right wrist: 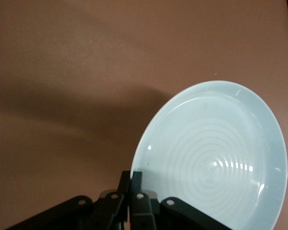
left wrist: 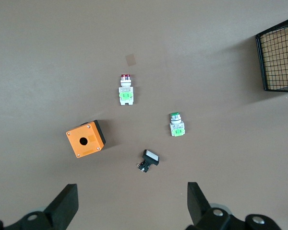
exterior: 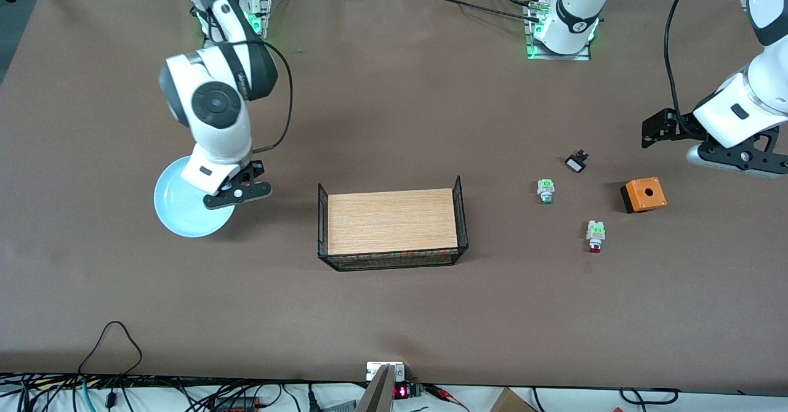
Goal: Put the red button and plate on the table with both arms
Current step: 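Lower the blue plate onto the table beside the basket with the right gripper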
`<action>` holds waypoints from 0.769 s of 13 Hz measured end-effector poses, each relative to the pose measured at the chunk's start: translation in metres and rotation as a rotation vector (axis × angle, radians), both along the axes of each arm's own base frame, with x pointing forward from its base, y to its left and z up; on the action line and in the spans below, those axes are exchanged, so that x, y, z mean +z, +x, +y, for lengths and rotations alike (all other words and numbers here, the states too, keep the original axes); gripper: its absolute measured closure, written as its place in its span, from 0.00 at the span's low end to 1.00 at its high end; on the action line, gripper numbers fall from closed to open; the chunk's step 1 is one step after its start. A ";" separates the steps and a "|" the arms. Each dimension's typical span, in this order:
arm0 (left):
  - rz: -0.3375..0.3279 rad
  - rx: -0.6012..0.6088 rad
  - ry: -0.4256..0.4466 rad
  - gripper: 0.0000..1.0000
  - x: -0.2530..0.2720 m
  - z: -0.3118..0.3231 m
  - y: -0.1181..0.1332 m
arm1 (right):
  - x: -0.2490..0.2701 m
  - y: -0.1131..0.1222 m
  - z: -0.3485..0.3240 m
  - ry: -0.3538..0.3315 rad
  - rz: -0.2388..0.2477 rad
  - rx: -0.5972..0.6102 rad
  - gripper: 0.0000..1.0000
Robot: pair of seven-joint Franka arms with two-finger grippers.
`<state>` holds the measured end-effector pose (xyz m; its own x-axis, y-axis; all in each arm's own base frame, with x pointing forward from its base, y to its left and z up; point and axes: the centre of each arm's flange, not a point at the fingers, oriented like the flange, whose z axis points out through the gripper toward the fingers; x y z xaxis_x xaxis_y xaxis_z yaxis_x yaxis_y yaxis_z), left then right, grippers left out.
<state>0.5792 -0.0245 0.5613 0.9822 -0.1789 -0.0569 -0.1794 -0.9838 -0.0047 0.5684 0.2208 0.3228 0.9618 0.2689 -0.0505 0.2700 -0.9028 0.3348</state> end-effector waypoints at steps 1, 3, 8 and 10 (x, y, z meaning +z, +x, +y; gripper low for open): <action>0.000 0.000 0.000 0.00 0.000 0.000 0.000 | -0.024 -0.007 -0.002 0.001 -0.007 -0.036 0.98; 0.000 0.000 0.000 0.00 0.000 0.000 0.000 | -0.063 -0.017 -0.007 0.007 -0.010 -0.094 0.98; 0.000 0.000 0.000 0.00 0.000 0.000 0.000 | -0.113 -0.015 -0.030 0.027 -0.007 -0.157 0.98; 0.000 0.000 0.000 0.00 0.000 0.000 0.000 | -0.125 -0.019 -0.036 0.030 -0.004 -0.179 0.98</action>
<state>0.5792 -0.0246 0.5612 0.9822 -0.1790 -0.0568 -0.1796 -0.9837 -0.0047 0.5498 0.1850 0.1982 0.9946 0.0949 -0.0415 0.1030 -0.9458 0.3079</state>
